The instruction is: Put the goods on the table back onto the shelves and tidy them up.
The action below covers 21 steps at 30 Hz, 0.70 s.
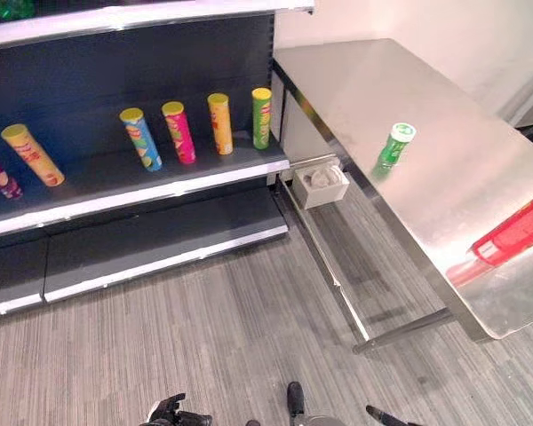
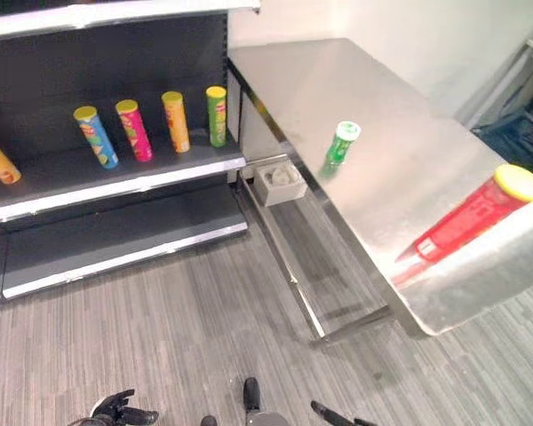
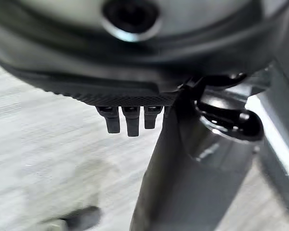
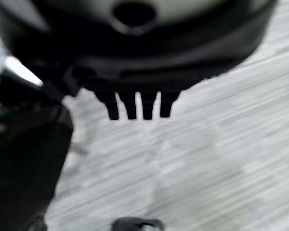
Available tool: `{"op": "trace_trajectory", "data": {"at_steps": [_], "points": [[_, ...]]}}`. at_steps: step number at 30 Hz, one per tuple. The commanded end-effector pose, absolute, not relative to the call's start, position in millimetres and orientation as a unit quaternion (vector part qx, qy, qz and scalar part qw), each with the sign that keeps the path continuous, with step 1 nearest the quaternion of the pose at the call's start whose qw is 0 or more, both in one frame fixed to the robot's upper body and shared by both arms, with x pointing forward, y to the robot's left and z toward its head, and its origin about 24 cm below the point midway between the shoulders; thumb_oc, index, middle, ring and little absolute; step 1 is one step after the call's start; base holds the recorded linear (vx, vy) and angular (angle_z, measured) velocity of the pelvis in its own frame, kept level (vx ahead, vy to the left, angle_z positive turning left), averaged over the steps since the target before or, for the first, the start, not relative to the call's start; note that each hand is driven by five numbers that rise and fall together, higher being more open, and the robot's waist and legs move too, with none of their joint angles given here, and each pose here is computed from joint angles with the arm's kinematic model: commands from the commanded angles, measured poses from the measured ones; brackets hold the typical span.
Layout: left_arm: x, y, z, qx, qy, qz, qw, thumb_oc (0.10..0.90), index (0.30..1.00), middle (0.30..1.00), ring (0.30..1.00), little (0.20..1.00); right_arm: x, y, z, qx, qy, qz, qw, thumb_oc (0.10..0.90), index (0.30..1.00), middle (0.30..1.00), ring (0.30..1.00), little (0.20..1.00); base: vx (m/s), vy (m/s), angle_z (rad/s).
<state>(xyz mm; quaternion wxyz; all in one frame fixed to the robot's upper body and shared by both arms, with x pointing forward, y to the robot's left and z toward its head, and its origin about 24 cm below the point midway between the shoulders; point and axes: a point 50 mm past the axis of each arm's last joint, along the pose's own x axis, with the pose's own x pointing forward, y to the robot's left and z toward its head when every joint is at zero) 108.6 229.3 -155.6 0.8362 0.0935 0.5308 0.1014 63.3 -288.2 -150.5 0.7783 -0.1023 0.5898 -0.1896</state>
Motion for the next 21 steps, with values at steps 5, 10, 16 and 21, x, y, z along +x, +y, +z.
{"op": "trace_trajectory", "data": {"at_steps": [5,10,16,21], "points": [[156,223,-137,0.115,0.451,0.079,0.882,0.8,0.9,0.9,0.9,0.9,45,-335,-132,-0.104,0.574,-0.314,0.749,0.8,0.9,0.9,0.9,0.9,0.04,-0.071,-0.25],[147,227,-141,0.132,0.465,0.085,0.871,0.8,0.9,0.9,0.9,0.9,65,-337,-126,-0.094,0.532,-0.33,0.774,0.8,0.9,0.9,0.9,0.9,0.07,0.348,-1.49],[124,264,-141,0.134,0.496,0.159,0.843,0.8,0.9,0.9,0.9,0.9,128,-408,-36,-0.094,0.279,-0.468,0.833,0.8,0.9,0.9,0.9,0.9,-0.09,0.306,-1.39],[120,273,-141,0.153,0.507,0.153,0.834,0.8,0.9,0.9,0.9,0.9,145,-469,84,-0.155,0.083,-0.497,0.85,0.8,0.9,0.9,0.9,0.9,-0.04,-0.051,-0.03]]}}
